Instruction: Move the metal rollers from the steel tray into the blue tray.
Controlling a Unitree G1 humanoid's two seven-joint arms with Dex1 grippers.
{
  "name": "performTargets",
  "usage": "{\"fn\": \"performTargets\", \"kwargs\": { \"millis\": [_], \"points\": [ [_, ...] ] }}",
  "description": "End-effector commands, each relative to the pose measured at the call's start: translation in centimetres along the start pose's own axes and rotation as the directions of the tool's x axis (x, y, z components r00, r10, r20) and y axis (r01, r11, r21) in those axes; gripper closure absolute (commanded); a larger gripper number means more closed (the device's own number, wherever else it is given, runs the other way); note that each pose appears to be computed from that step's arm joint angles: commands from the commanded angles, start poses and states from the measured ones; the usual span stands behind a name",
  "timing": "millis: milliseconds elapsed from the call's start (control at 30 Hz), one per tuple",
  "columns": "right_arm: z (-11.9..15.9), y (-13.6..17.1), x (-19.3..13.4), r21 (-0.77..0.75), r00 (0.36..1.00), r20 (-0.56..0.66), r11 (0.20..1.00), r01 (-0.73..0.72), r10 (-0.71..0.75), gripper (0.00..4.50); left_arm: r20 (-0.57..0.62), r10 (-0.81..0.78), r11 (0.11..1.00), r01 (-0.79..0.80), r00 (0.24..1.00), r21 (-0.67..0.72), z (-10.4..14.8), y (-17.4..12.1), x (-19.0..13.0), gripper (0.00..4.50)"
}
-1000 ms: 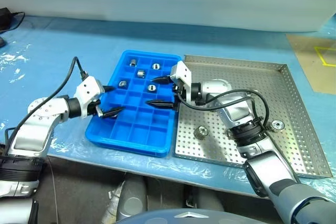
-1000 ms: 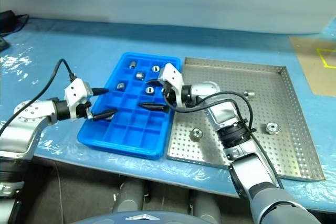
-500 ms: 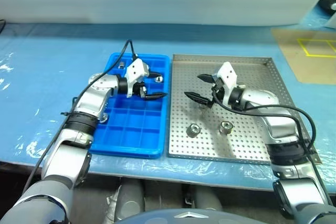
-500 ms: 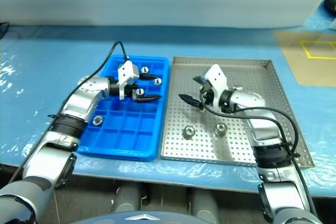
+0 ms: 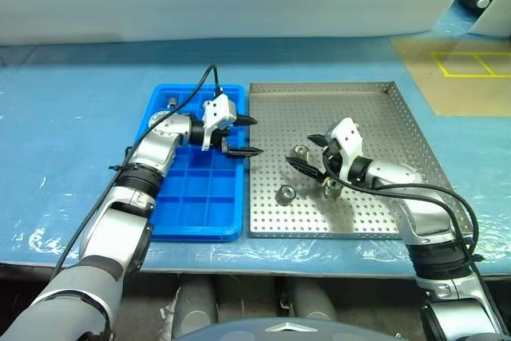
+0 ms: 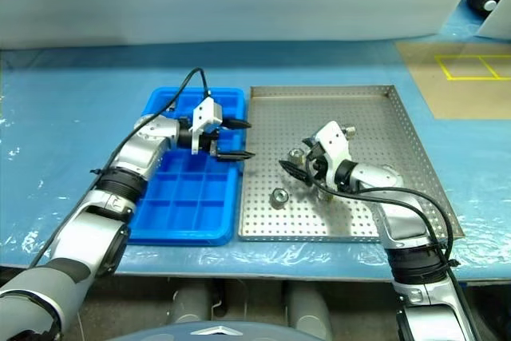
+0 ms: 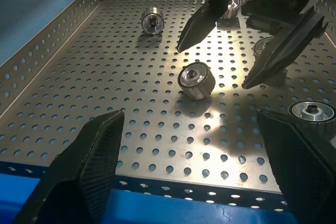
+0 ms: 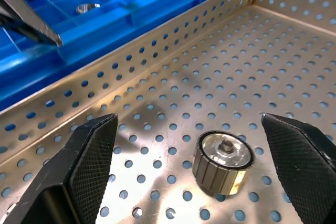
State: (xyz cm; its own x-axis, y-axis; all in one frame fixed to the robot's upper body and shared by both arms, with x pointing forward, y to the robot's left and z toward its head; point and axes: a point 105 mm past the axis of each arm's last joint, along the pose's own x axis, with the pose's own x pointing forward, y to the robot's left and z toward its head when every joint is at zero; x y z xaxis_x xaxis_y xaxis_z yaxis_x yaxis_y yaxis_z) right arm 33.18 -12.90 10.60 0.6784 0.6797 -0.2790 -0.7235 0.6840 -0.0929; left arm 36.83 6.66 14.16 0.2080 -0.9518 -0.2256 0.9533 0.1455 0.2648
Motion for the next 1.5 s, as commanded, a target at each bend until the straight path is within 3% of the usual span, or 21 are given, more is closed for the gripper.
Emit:
{"fn": "performTargets", "kwargs": {
  "millis": [33,267,533,700,733,933,1067,1267,1367,1500],
  "points": [
    [0.6,-1.0,0.6,-0.042,1.0,0.02,0.999,0.023,-0.022,0.0,0.016,0.03,0.999,-0.031,0.999,0.034,0.7,0.2,-0.8,0.23],
    [-0.6,-3.1,1.7,-0.054,0.998,-0.012,0.997,0.062,-0.063,0.0,0.002,0.063,0.998,-0.063,0.998,0.029,0.1,-0.3,-1.5,0.23],
    [-1.4,-2.6,2.2,-0.066,0.999,-0.03,0.998,0.024,-0.026,0.0,0.003,0.081,0.996,-0.082,0.997,0.031,0.5,-0.4,-2.0,0.23],
    [-1.2,-2.6,2.5,-0.071,0.999,-0.02,0.997,0.033,-0.034,1.27,-0.007,0.101,0.994,-0.101,0.995,0.037,0.7,0.0,-2.7,0.2],
    [-1.1,-2.8,2.5,-0.072,0.999,-0.017,0.997,0.042,-0.043,1.27,-0.012,0.104,0.994,-0.104,0.994,0.039,0.7,0.1,-2.8,0.2],
    [-1.0,-3.0,2.6,-0.094,0.999,-0.018,0.995,0.04,-0.042,2.82,-0.028,0.14,0.99,-0.139,0.99,0.034,0.6,0.3,-4.3,0.2],
    [0.1,-2.8,3.5,-0.126,1.0,-0.01,0.992,0.026,-0.028,2.82,-0.065,0.197,0.98,-0.196,0.978,0.022,0.0,0.6,-6.4,0.2],
    [5.9,-0.6,4.5,-0.202,0.987,0.116,0.975,-0.088,0.112,2.82,-0.049,0.317,0.948,-0.316,0.947,0.023,1.1,1.4,-9.7,0.2],
    [9.7,2.4,5.2,-0.258,0.945,0.183,0.941,-0.219,0.27,2.82,-0.023,0.367,0.93,-0.366,0.93,0.014,2.3,1.2,-11.4,0.2],
    [11.7,6.5,6.4,-0.318,0.871,0.181,0.865,-0.387,0.457,2.82,-0.026,0.395,0.919,-0.395,0.919,0.0,3.0,-0.2,-13.4,0.2]
  ]
}}
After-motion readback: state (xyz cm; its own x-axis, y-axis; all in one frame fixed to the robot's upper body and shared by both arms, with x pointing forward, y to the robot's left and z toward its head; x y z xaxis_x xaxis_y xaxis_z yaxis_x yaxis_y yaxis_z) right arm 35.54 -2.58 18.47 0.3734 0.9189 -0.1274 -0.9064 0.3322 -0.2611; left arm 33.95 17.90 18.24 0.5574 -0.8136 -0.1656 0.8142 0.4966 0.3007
